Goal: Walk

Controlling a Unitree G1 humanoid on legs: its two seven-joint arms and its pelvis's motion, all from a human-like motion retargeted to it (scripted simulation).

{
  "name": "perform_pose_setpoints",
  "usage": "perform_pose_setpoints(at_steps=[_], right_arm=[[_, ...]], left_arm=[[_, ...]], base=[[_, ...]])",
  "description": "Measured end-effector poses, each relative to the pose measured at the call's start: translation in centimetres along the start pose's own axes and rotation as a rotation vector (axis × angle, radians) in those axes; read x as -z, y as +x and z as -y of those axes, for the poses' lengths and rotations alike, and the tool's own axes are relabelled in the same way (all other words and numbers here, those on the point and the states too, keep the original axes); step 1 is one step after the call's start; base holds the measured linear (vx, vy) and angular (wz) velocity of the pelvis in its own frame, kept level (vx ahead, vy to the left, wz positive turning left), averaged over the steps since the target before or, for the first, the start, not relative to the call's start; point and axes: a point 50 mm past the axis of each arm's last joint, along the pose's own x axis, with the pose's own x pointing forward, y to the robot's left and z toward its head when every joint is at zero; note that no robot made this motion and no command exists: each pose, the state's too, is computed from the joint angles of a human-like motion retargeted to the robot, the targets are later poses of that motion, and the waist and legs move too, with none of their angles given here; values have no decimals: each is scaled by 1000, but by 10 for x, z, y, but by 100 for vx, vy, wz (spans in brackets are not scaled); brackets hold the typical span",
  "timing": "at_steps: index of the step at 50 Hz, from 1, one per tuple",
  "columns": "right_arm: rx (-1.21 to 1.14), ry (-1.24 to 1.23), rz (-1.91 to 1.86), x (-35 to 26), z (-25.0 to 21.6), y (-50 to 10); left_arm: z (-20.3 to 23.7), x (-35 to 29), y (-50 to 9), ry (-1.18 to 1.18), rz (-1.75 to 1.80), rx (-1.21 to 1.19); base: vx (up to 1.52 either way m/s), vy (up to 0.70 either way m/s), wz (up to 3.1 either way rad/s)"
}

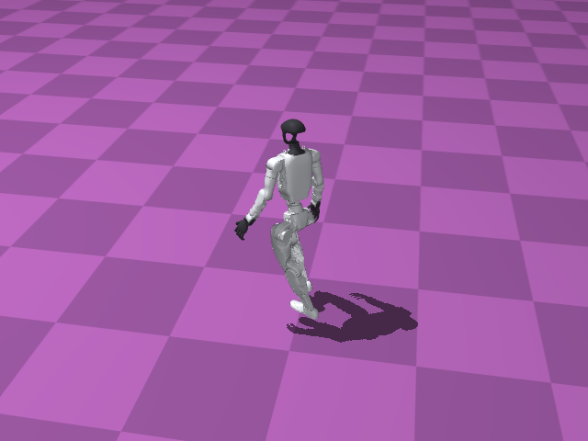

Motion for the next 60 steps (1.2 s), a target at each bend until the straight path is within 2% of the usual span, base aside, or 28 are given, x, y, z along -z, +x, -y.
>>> perform_pose_setpoints(at_steps=[10,20,37,50,60], right_arm=[[12,16,-102,27,-1,-5],[-19,-39,-185,53,-3,-12],[62,-52,0,7,28,-3],[16,-163,38,-4,19,-1],[-104,-133,-44,12,-9,-2]], left_arm=[[6,-4,-1,24,37,5],[13,47,-12,-10,-156,85],[8,44,-12,22,-130,99],[0,73,-21,21,-238,81],[-8,60,-16,-72,-207,48]], base=[[40,-13,-18],[48,-14,-29],[47,-8,-15],[53,9,3],[52,14,15]])
